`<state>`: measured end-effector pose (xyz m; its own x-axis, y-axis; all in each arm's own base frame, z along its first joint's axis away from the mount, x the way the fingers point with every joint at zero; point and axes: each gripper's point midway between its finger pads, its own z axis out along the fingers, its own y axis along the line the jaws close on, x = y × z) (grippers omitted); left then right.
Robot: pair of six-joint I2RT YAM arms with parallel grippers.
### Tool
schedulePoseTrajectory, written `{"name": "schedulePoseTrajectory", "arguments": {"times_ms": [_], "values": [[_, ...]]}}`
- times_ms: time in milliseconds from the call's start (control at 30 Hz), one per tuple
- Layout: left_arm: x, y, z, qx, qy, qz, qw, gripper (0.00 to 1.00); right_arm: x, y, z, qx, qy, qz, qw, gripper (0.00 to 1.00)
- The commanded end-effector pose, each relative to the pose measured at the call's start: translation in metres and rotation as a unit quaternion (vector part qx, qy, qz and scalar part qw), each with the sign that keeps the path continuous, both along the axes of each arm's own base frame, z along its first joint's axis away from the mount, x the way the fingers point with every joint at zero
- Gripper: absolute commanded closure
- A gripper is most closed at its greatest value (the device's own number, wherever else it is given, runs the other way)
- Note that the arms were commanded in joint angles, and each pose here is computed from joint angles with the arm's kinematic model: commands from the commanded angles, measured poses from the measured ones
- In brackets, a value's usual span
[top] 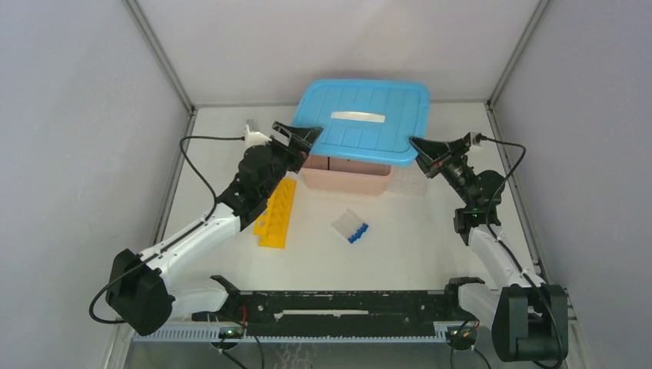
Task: Organize the chemistry lab equipment
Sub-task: Adjust the storage box lid.
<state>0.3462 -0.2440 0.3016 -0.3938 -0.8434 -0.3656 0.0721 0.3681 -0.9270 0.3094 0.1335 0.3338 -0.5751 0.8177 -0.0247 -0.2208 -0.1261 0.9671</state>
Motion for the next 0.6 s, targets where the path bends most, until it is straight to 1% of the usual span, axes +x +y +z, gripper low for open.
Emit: {"name": "schedulePoseTrajectory", "arguments": {"times_ms": [0, 67, 200, 333, 433, 467, 567], "values": [[0.003, -0.005, 0.028, -0.063, -0.031, -0.006, 0.997, 0.09, -0.009, 0.011, 0.023, 0.022, -0.043, 0.013, 0.999, 1.0], [0.004, -0.005, 0.03, -0.079, -0.028, -0.003, 0.996, 0.12, -0.009, 0.013, 0.022, 0.023, -0.04, 0.013, 0.999, 1.0], [0.003, 0.001, 0.031, -0.131, -0.026, 0.011, 0.991, 0.19, -0.006, 0.013, 0.017, 0.031, -0.029, 0.009, 0.999, 1.0], [0.001, 0.003, 0.032, -0.155, -0.026, 0.012, 0.987, 0.31, -0.005, 0.016, 0.017, 0.037, -0.027, 0.011, 0.999, 1.0], [0.0, 0.003, 0.032, -0.16, -0.026, 0.012, 0.987, 0.46, -0.004, 0.018, 0.017, 0.041, -0.026, 0.012, 0.999, 1.0], [0.0, 0.003, 0.033, -0.163, -0.028, 0.012, 0.986, 0.54, -0.004, 0.018, 0.017, 0.042, -0.024, 0.011, 0.999, 1.0], [0.0, 0.005, 0.034, -0.175, -0.028, 0.013, 0.984, 0.73, -0.004, 0.018, 0.015, 0.04, -0.021, 0.01, 0.999, 1.0]]}}
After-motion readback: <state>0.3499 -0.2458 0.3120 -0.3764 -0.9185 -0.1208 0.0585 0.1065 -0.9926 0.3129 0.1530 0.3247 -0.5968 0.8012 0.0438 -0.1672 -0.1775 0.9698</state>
